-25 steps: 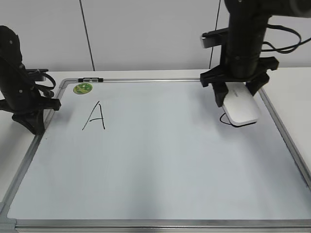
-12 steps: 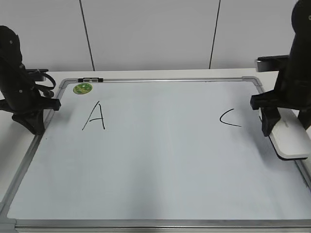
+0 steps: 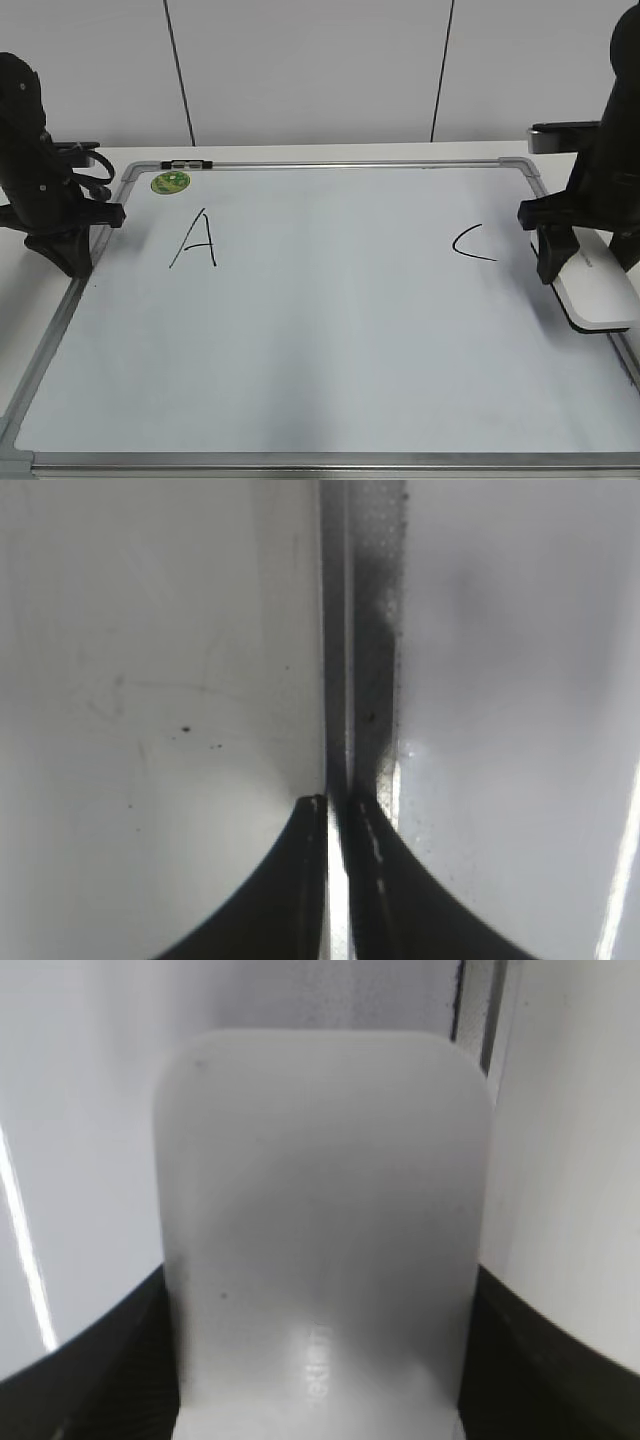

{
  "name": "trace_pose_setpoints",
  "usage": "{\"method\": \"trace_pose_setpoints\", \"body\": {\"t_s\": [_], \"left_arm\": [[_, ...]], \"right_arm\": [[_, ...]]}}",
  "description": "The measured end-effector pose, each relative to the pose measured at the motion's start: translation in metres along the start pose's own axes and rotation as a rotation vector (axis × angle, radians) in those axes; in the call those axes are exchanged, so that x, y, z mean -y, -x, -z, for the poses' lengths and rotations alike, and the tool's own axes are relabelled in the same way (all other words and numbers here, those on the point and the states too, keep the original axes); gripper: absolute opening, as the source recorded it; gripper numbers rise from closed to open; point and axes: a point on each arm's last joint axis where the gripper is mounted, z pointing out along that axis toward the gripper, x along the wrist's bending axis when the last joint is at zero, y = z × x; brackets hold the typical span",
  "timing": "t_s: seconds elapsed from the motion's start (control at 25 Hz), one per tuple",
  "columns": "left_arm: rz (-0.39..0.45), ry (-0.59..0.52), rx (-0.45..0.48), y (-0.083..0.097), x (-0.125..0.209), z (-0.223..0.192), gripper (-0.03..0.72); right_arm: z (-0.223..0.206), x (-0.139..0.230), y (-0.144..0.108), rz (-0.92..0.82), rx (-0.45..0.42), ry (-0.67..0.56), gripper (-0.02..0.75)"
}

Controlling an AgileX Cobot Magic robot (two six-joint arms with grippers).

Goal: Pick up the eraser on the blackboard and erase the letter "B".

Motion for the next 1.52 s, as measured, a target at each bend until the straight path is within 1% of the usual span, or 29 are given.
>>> {"method": "trace_pose_setpoints", "body": {"t_s": [0.4,0.72,1.0,1.36,1.52], "left_arm": [[0.0,0.0,0.0,0.0,0.0,0.0,0.034],[0.0,0.0,0.0,0.0,0.0,0.0,0.034],[0.0,0.0,0.0,0.0,0.0,0.0,0.034],[0.0,0.0,0.0,0.0,0.0,0.0,0.034],[0.0,0.0,0.0,0.0,0.0,0.0,0.034]], "right_arm": [[0.0,-0.001,0.0,-0.001,0.0,0.006,0.512],[-0.001,-0.005,0.0,0.002,0.002,0.042,0.512],[-0.03,-0.012,0.005,-0.001,0.019,-0.021,0.512],[-0.034,-0.017,0.02,-0.023,0.019,0.006,0.512],[-0.041,-0.024,0.02,-0.019,0.016,-0.002,0.512]]}}
